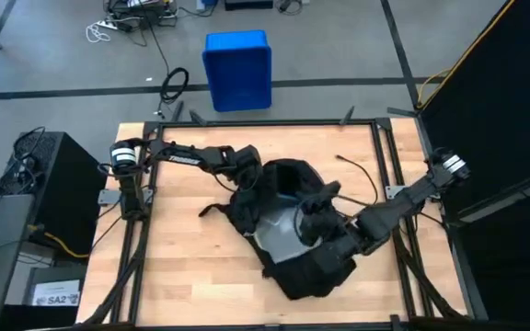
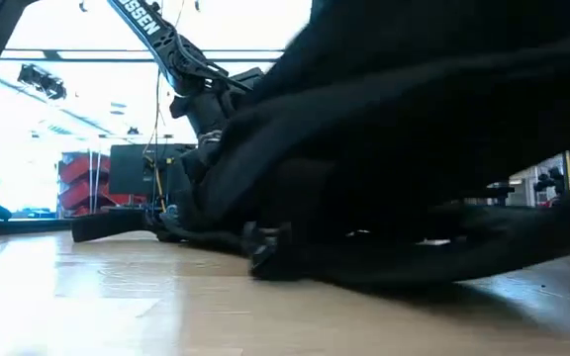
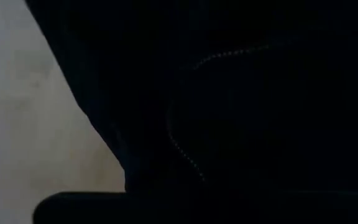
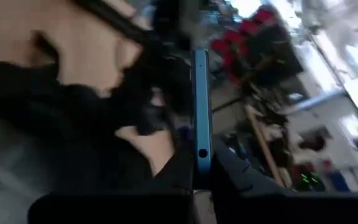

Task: Unpack backpack
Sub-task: Remove the phone from the backpack

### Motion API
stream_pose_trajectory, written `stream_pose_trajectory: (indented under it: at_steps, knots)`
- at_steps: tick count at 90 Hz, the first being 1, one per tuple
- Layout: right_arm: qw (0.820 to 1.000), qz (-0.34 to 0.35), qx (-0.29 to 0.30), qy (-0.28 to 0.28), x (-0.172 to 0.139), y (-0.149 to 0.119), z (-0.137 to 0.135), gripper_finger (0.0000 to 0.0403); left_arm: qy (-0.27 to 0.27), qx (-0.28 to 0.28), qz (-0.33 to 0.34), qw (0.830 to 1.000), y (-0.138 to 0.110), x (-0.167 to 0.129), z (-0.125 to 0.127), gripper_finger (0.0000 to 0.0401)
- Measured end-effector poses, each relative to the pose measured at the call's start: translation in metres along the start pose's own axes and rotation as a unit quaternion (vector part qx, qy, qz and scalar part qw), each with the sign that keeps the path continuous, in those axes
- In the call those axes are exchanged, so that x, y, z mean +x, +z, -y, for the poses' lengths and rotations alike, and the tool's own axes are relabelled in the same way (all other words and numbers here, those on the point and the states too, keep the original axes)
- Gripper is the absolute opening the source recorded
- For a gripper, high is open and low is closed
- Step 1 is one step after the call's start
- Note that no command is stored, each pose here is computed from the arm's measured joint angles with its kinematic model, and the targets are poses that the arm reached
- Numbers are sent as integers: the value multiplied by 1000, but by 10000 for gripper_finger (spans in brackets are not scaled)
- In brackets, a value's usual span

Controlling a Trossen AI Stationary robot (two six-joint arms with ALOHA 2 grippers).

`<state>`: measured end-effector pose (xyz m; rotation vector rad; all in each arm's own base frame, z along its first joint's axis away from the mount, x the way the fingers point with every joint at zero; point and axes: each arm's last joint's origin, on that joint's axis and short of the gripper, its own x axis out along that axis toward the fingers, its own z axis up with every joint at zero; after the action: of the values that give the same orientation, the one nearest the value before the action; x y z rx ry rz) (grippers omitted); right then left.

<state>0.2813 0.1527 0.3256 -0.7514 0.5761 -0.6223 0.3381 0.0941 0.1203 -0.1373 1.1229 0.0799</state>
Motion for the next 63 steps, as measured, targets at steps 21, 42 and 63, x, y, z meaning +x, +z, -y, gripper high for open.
stream_pose_trajectory:
  at_steps: [21, 42, 63]
  knots:
    - [995, -83, 37, 32, 19, -25, 29, 1, -17, 8, -3, 1000, 0, 0, 6, 0]
    - [950, -304, 55, 44, 42, -86, 31, 1, -21, 18, -1, 1000, 0, 0, 7, 0]
    - [890, -443, 75, 78, 55, -137, 6, 1, -32, 19, 8, 999, 0, 0, 7, 0]
